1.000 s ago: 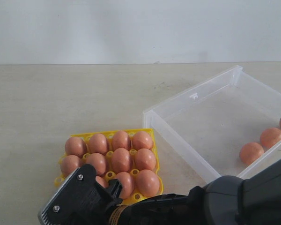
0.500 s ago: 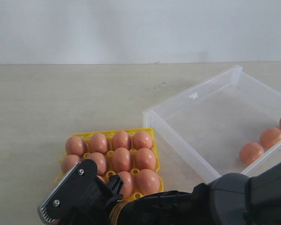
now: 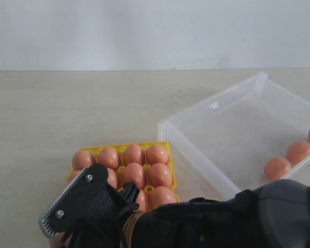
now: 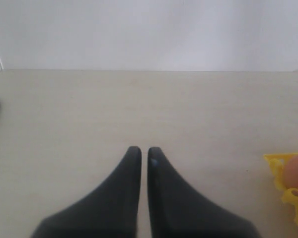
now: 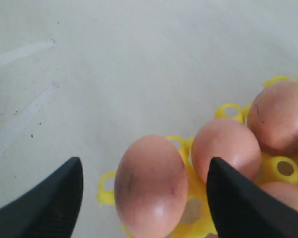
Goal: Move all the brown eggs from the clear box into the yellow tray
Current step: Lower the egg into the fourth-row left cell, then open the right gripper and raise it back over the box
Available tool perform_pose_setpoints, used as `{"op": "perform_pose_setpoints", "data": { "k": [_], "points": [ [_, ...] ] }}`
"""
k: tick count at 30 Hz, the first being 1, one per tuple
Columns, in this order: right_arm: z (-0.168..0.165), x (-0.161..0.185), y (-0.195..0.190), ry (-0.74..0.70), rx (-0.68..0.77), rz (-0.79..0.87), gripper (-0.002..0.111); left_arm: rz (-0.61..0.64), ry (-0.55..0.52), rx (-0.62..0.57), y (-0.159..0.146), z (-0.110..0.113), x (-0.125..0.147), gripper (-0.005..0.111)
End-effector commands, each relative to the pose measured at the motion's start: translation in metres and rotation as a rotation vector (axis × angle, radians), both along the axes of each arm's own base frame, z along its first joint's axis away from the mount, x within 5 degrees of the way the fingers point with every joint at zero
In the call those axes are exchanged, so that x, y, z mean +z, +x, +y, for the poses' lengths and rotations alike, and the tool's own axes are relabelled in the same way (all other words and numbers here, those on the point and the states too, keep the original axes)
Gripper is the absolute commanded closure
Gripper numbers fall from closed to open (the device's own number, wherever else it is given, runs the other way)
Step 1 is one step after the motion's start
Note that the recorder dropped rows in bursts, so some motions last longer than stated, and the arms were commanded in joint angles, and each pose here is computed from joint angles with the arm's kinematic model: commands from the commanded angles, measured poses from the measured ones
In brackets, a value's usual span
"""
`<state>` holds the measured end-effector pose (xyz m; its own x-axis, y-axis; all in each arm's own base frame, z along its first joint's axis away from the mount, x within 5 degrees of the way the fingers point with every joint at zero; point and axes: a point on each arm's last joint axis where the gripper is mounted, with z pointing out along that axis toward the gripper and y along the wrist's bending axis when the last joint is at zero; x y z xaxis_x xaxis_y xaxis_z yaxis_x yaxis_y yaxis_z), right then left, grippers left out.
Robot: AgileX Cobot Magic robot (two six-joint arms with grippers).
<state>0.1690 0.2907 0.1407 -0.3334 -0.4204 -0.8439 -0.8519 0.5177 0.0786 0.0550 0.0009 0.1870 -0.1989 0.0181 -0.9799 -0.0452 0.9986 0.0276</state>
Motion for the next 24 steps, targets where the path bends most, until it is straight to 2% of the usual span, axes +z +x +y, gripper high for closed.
{"op": "perform_pose_setpoints", "data": {
  "k": [1,5,11,17,24],
  "points": [
    [-0.003,0.027,-0.001,0.057,0.001,-0.039,0.069,-0.006,0.003,0.001,0.0,0.0,0.001,0.103],
    [-0.01,0.05,-0.005,0.078,-0.008,-0.045,0.109,-0.006,0.003,0.001,0.0,0.0,0.001,0.103],
    [-0.016,0.026,-0.01,-0.056,-0.103,0.171,0.108,-0.006,0.003,0.001,0.0,0.0,0.001,0.103],
    [-0.007,0.023,-0.015,-0.009,-0.085,0.173,0.108,-0.006,0.003,0.001,0.0,0.0,0.001,0.103],
    [-0.007,0.013,-0.015,-0.033,-0.099,0.202,0.108,-0.006,0.003,0.001,0.0,0.0,0.001,0.103]
  ]
}}
